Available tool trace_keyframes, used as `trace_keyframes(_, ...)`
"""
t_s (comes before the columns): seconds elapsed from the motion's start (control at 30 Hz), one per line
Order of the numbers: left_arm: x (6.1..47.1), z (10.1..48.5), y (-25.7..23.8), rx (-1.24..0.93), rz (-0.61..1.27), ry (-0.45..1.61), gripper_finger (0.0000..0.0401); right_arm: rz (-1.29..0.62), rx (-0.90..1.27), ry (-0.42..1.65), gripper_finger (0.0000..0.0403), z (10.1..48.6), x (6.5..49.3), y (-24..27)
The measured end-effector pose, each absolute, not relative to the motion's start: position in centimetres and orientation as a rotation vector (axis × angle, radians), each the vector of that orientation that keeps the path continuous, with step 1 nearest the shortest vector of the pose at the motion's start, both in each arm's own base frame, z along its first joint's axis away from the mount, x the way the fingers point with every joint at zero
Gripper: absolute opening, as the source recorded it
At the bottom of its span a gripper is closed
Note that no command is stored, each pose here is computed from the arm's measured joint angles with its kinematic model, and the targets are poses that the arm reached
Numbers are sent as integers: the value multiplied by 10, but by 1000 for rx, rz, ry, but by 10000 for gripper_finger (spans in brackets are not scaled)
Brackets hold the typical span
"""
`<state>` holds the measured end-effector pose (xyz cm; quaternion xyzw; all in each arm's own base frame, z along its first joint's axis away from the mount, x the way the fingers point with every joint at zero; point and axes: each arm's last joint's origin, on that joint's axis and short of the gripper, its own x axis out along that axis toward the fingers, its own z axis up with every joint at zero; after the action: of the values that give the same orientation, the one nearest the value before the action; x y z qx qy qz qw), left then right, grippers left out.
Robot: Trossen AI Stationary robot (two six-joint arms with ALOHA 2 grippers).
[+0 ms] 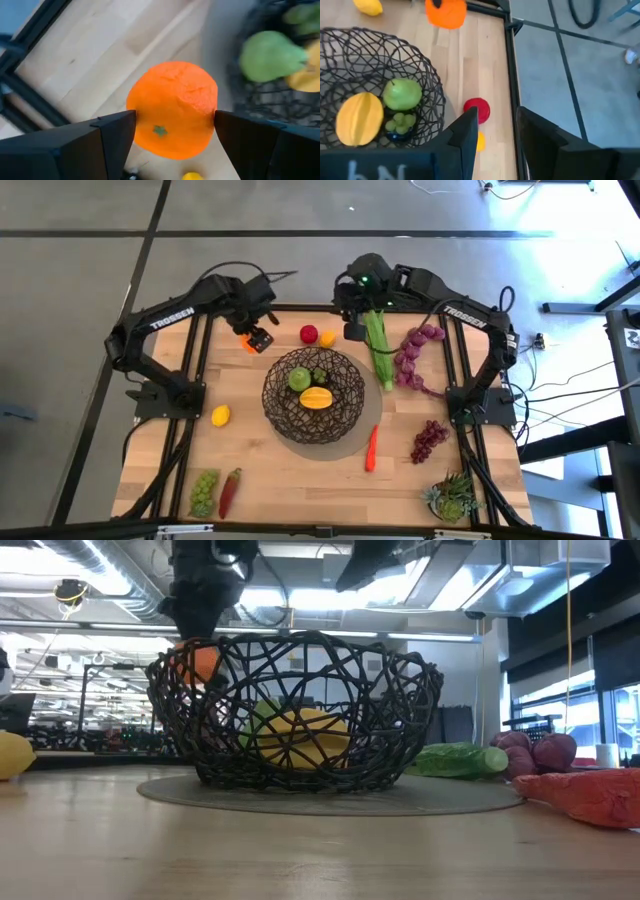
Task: Build produce basket
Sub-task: Put the orange into the wire basket, then put the tomato into the wire basket
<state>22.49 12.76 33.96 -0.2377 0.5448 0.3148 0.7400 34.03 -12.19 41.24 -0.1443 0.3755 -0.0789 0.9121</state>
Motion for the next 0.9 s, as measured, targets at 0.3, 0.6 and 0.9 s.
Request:
trace_keyframes(0.3,267,340,76,-498,451,1079,254,-186,-289,718,133,437,315,-113)
trace_keyframes(0.6,299,327,39,-512,371,1051,254,-153,-269,813,133,429,310,-109)
trace_keyframes(0.9,305,323,30,-495,450,1035,254,-42,-257,835,133,427,306,-105)
